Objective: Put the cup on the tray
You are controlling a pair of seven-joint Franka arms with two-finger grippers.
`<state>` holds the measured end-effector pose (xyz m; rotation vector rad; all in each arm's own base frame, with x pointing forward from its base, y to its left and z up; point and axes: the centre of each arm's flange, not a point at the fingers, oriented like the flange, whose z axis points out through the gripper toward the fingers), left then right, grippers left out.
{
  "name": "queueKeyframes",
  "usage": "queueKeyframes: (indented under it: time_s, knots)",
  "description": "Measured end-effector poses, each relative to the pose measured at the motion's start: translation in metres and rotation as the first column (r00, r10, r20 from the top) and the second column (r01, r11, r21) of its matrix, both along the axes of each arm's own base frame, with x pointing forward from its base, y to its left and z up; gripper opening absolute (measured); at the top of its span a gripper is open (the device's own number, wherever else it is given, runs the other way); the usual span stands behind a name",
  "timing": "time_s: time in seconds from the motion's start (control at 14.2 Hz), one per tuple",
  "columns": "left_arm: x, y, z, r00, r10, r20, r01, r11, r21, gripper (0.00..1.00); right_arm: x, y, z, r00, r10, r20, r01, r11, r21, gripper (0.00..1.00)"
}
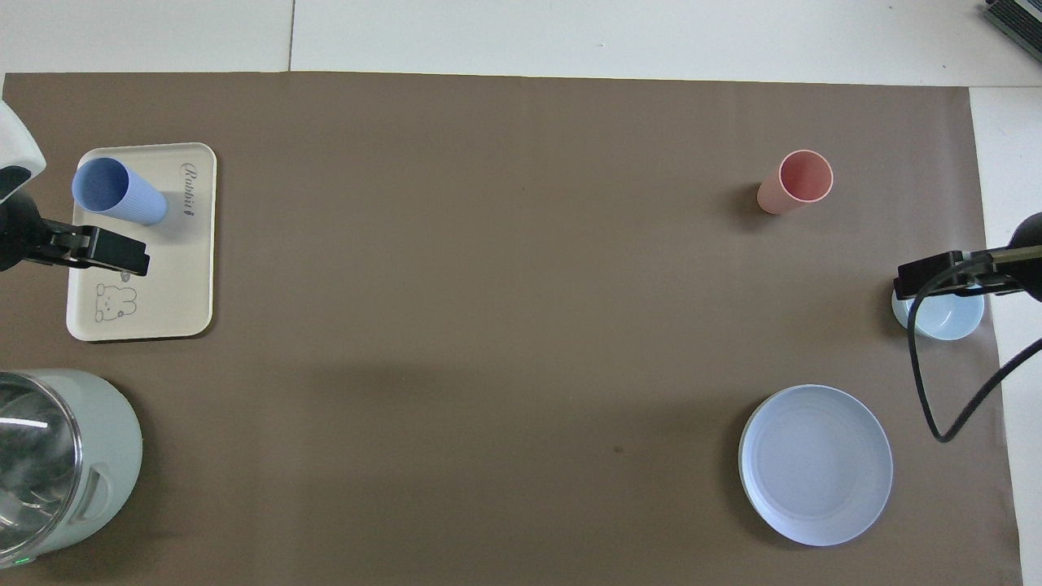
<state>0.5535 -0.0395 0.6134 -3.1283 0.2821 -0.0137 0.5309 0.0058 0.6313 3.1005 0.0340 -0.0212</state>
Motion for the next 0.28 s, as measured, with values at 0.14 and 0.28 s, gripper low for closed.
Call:
queueKeyframes:
  time_s: [0.14,0.28]
  knots:
    - [-0.0034,-0.0004,0.0066,1.0,0.001,0.004,-0.001,1.0,-0.003,1.0,0.0,-0.0001,-0.0001,1.0,0.0,0.0,0.0,1.0,0.0,1.0]
    - [-0.0055,-0.0005,0.0099,1.0,0.001,0.007,-0.001,1.0,-0.003,1.0,0.0,-0.0001,-0.0002,1.0,0.0,-0.001,0.0,1.0,0.0,1.0]
